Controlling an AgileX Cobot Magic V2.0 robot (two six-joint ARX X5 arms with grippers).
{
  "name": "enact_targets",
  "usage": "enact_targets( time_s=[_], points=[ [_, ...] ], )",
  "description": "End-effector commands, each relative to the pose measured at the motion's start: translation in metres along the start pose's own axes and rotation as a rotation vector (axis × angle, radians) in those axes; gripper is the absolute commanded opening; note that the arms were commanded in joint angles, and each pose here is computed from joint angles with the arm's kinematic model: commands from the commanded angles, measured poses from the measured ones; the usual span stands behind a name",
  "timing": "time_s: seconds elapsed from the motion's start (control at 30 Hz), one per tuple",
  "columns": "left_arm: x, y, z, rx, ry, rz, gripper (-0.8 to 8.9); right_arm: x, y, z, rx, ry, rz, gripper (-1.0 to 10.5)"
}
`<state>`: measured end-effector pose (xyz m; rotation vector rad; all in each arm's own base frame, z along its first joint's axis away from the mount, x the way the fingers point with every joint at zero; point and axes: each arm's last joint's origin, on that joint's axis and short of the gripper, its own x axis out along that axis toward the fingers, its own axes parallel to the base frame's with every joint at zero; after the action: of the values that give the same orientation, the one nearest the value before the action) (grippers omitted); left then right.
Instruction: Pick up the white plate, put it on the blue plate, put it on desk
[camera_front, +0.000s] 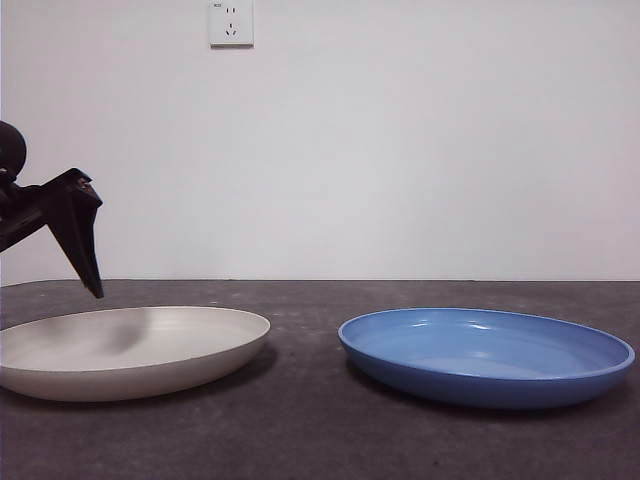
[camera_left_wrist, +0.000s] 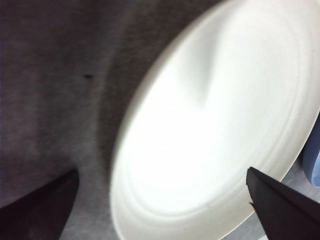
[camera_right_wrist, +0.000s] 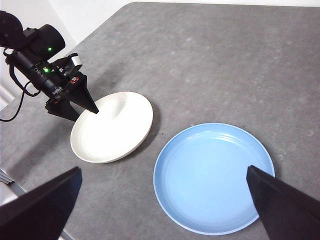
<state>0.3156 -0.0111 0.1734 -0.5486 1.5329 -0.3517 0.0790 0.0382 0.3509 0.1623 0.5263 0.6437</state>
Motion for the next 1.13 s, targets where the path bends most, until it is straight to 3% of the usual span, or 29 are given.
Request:
enact_targets(
  time_s=[0.03, 0.2, 0.33, 0.7, 1.13],
  points=[
    [0.003, -0.001, 0.005, 0.022, 0.002, -0.002, 4.97, -0.003, 0.002, 0.005, -0.004, -0.025, 0.006, 5.7],
    [0.004, -0.001, 0.004, 0.024, 0.004, 0.021, 2.51, -0.003, 0.002, 0.005, -0.004, -0.025, 0.006, 5.7],
    [0.004, 0.0, 0.004, 0.02, 0.004, 0.062, 2.34, -0.003, 0.002, 0.005, -0.004, -0.025, 0.006, 5.7],
    [0.015, 0.007, 0.008, 0.009, 0.031, 0.073, 0.13, -0.004, 0.003, 0.005, 0.0, -0.024, 0.009, 5.7],
    [0.008, 0.0, 0.013, 0.02, 0.03, 0.083, 0.07, -0.004, 0.003, 0.004, 0.002, -0.021, 0.009, 5.7]
  ],
)
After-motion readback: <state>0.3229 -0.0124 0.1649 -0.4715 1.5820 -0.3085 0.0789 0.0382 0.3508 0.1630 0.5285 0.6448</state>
